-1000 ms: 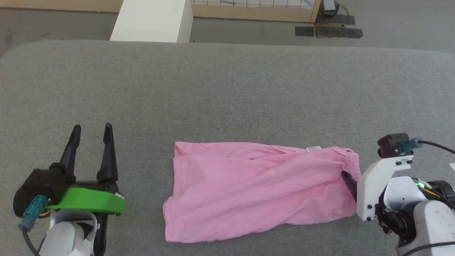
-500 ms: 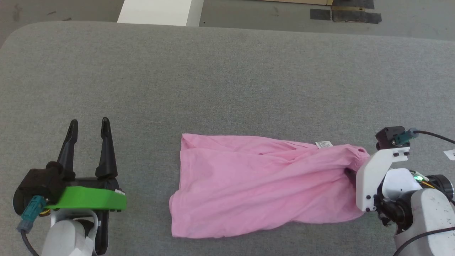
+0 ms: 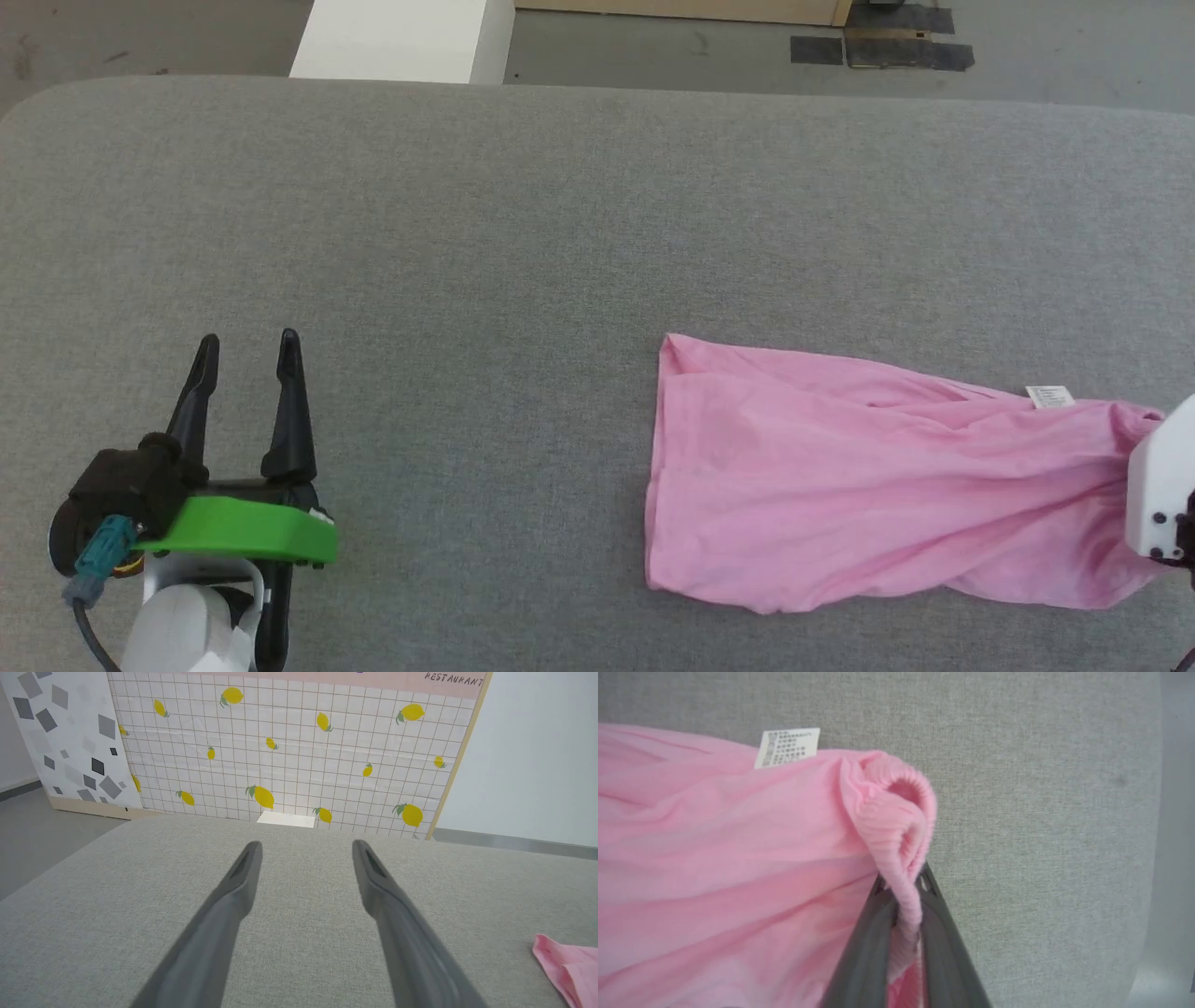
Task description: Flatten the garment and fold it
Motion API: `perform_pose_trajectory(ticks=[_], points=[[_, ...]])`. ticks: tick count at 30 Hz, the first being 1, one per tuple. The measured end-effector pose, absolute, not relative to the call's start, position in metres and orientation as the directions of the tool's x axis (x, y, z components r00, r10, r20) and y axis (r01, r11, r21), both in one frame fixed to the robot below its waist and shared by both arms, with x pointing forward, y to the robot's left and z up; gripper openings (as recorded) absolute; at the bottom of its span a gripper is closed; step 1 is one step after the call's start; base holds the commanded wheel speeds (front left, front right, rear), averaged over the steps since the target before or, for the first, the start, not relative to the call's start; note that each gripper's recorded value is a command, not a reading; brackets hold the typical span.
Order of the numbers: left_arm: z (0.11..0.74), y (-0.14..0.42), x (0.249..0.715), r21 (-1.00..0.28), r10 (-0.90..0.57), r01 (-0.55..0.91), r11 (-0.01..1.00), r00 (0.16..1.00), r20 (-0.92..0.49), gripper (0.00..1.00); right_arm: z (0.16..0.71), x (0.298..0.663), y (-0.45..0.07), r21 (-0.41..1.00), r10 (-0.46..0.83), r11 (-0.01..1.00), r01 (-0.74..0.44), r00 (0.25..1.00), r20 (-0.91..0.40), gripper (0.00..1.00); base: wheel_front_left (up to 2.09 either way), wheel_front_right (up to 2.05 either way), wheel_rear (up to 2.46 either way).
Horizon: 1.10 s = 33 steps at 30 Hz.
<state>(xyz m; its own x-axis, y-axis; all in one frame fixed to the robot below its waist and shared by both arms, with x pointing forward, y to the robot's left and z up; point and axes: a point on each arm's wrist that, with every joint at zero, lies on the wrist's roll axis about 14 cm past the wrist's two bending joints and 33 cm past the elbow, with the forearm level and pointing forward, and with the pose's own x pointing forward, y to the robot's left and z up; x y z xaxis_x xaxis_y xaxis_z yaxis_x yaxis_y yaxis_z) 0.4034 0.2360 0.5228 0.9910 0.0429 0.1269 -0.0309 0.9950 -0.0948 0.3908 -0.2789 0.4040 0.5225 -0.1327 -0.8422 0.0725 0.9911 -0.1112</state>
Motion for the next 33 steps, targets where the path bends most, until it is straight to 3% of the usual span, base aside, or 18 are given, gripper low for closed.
perform_pose_trajectory(ticks=[6,13,24,33], points=[[0.521,0.233,0.402,-0.101,0.033,-0.021,0.995,0.992,0.122,1.0,0.42,0.392,-0.256,-0.096,-0.074,0.995,-0.016,0.515,-0.854,0.0,0.0,0.0,0.0],[0.53,0.228,0.399,-0.109,0.02,-0.004,0.994,0.989,0.146,1.0,0.454,0.386,-0.184,0.031,0.14,0.976,-0.215,0.515,-0.846,0.0,0.0,0.0,0.0],[0.527,0.234,0.391,-0.119,0.04,-0.024,0.993,0.99,0.135,1.0,0.464,0.39,-0.06,0.175,0.428,0.853,-0.491,0.468,-0.773,0.0,0.0,0.0,0.0],[0.522,0.243,0.382,-0.128,0.072,-0.057,0.99,0.991,0.117,1.0,0.434,0.389,-0.011,0.2,0.473,0.797,-0.57,0.383,-0.793,0.0,0.0,0.0,0.0]])
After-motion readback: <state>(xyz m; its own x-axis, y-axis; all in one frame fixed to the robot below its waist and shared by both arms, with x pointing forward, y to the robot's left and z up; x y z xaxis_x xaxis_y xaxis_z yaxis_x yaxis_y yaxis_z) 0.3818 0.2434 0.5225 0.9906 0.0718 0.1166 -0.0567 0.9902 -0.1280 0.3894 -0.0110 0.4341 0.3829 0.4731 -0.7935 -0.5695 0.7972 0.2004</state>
